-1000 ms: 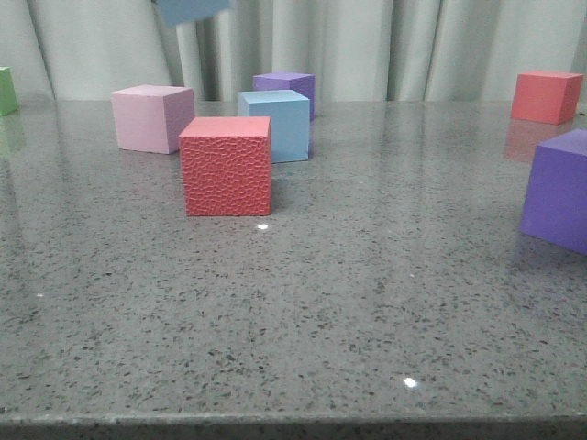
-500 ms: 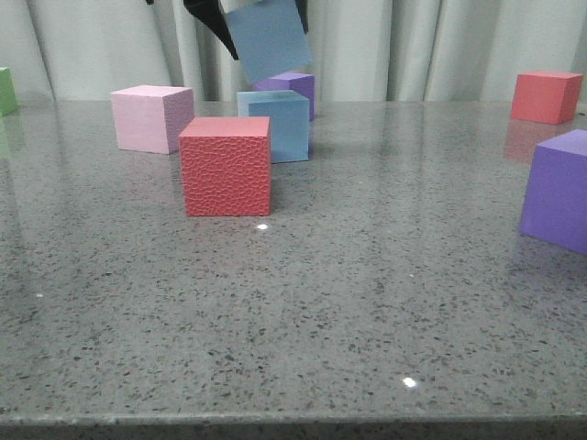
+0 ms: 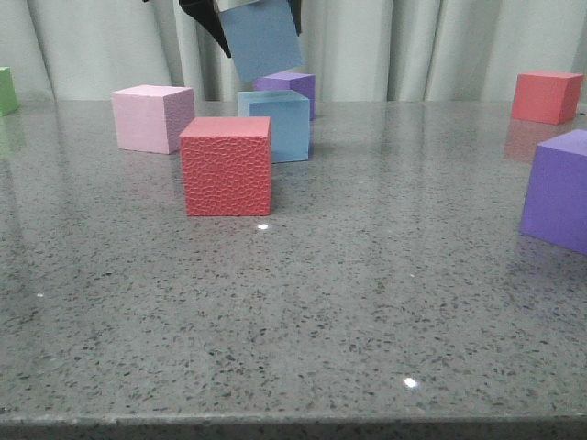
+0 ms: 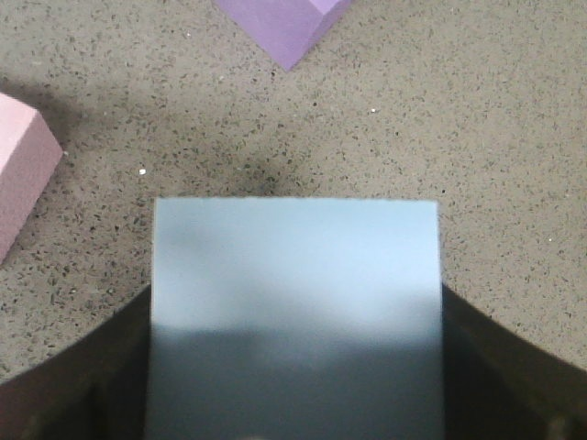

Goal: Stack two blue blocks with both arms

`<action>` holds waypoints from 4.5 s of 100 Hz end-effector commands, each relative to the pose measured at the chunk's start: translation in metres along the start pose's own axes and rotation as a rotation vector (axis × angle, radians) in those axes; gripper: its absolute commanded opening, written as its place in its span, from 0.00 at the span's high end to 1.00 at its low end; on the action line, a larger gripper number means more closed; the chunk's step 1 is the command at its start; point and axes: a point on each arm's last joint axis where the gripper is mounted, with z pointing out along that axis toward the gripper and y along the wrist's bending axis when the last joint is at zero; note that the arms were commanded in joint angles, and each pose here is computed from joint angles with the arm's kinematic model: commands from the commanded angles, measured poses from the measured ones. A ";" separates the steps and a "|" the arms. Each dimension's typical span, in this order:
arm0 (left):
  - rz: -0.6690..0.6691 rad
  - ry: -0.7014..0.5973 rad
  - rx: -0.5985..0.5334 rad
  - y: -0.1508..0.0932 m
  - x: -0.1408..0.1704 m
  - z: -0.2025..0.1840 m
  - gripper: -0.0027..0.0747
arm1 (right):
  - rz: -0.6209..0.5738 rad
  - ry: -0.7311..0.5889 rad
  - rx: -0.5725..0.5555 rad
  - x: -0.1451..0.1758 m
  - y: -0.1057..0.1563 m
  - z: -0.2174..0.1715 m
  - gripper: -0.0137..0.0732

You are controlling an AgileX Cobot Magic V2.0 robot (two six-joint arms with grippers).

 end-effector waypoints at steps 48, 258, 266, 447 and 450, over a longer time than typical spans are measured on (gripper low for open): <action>0.016 -0.093 0.079 -0.009 -0.010 -0.030 0.40 | -0.012 -0.099 -0.013 -0.013 -0.001 -0.010 0.19; 0.580 -0.497 0.125 0.074 0.070 -0.238 0.99 | 0.078 -0.389 -0.061 0.083 -0.045 -0.079 0.97; 0.604 -0.491 0.131 0.087 0.084 -0.230 0.99 | 0.061 -0.427 -0.065 0.088 -0.047 -0.080 0.97; 0.690 -0.748 0.247 0.216 0.196 -0.209 0.99 | -0.002 -0.539 -0.072 0.125 -0.055 -0.079 0.97; 0.686 -0.754 0.242 0.220 0.198 -0.207 0.99 | -0.002 -0.539 -0.072 0.125 -0.055 -0.079 0.97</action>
